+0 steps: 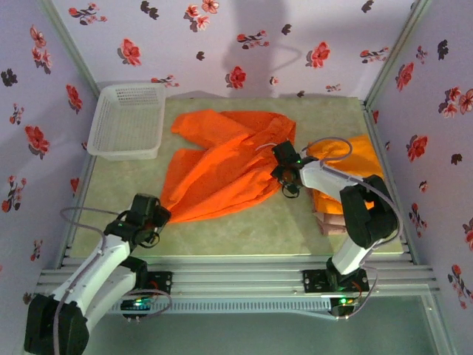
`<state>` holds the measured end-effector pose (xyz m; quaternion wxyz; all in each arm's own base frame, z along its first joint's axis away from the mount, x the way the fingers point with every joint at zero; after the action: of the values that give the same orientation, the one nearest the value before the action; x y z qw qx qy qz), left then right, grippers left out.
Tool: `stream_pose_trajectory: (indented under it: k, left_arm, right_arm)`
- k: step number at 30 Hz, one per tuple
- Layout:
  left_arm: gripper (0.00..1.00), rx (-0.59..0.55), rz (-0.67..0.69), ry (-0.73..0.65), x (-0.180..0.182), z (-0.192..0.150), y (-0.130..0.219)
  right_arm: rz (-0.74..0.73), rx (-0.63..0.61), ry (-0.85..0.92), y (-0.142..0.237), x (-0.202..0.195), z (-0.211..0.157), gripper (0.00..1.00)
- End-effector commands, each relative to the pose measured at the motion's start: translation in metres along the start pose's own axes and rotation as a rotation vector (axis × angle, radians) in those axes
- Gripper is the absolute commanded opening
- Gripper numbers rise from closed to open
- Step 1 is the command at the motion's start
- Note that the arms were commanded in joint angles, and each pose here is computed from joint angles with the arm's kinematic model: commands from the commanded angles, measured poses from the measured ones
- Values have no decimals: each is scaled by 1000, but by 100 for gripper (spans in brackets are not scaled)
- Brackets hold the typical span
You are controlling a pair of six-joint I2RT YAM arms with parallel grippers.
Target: Fold and stack the shorts
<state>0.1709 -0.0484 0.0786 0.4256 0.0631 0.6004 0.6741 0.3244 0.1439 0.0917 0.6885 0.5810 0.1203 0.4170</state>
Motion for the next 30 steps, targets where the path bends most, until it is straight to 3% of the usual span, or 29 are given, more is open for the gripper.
stream_pose_trajectory:
  k: [1, 7, 14, 21, 23, 30]
  left_arm:
    - [62, -16, -45, 9, -8, 4, -6]
    - [52, -27, -49, -7, -13, 8, -14]
    - [35, -44, -80, -14, -25, 15, -23]
    - [2, -58, -89, -55, -37, 25, -22]
    - [0, -75, -102, -66, -40, 30, -16]
    - [0, -186, -169, -94, -64, 69, 31]
  right_arm:
    - [-11, -34, -31, -6, 2, 8, 60]
    - [-30, -39, -21, -15, 4, 11, 52]
    - [-17, -55, -16, -19, 8, 14, 25]
    - [4, -66, 2, -12, 13, 18, 5]
    - [18, -79, 12, -4, 15, 22, 0]
    - [124, -133, 85, 39, 39, 42, 0]
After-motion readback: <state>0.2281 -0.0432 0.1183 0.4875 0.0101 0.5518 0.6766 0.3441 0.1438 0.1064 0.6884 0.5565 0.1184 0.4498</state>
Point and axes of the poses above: each hand's point on the last joint's axis, 136 mm out from that joint toward the fingers, its own y axis back along the fingers, its own x axis along the line the jaws close on, z = x × y, the point moved 5 cm from there along y, back along the fingers, and after that the axes turned 4 degrees about -y, right-handed, at the moved point
